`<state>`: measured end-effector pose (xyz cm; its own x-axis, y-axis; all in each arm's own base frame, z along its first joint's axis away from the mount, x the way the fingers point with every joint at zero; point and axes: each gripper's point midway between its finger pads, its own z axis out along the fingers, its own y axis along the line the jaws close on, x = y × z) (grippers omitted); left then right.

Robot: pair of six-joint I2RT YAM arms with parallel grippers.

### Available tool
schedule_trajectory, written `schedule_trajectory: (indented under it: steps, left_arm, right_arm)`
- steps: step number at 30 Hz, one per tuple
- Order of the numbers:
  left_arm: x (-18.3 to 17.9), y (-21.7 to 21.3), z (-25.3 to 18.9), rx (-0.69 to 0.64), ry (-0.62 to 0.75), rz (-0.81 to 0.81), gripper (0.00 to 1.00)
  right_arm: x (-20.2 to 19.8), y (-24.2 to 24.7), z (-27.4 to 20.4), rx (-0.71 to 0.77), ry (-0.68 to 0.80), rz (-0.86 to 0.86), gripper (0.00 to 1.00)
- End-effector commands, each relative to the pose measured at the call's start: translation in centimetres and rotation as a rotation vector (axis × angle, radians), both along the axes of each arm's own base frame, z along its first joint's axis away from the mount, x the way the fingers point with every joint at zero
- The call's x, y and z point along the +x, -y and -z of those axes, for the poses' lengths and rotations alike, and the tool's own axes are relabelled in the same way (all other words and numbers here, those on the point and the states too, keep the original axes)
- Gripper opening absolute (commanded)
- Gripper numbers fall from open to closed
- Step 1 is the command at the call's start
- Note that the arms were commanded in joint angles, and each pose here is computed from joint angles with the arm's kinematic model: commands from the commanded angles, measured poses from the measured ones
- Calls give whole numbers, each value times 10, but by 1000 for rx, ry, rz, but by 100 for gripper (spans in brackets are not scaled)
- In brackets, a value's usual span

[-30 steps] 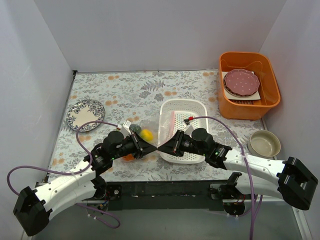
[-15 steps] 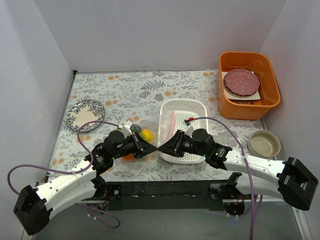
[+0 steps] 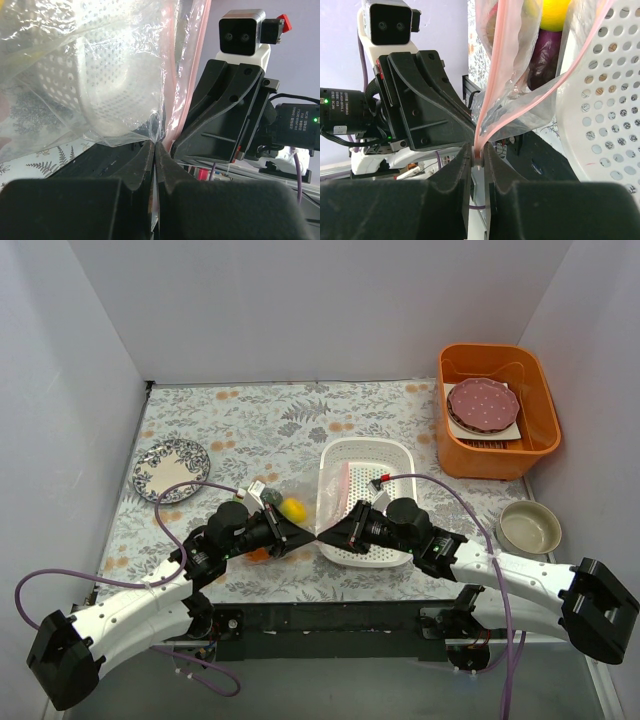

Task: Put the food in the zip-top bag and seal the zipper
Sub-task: Zip the zipper food storage bag at the center of the board.

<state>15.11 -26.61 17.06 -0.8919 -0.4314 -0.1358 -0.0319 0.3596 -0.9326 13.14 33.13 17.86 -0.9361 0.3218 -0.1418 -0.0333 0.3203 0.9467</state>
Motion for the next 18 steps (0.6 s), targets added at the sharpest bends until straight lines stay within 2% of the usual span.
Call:
schedule_trajectory:
  steps: [1, 2, 3, 11, 18]
  left_arm:
    - [-1, 0, -1, -2, 18, 8, 0]
    - [-1, 0, -2, -2, 22, 8, 0]
    - [-1, 0, -2, -2, 22, 9, 0]
    - [-7, -1, 0, 38, 33, 50, 0]
    - [-17, -6, 13, 35, 1, 62, 0]
  right_arm:
    - [-1, 0, -10, 21, 28, 1, 7]
    - [0, 1, -10, 23, 29, 4, 2]
    - [0, 1, -9, 20, 29, 8, 1]
    - [14, 8, -8, 52, 40, 104, 1]
    - [18, 8, -8, 36, 51, 122, 2]
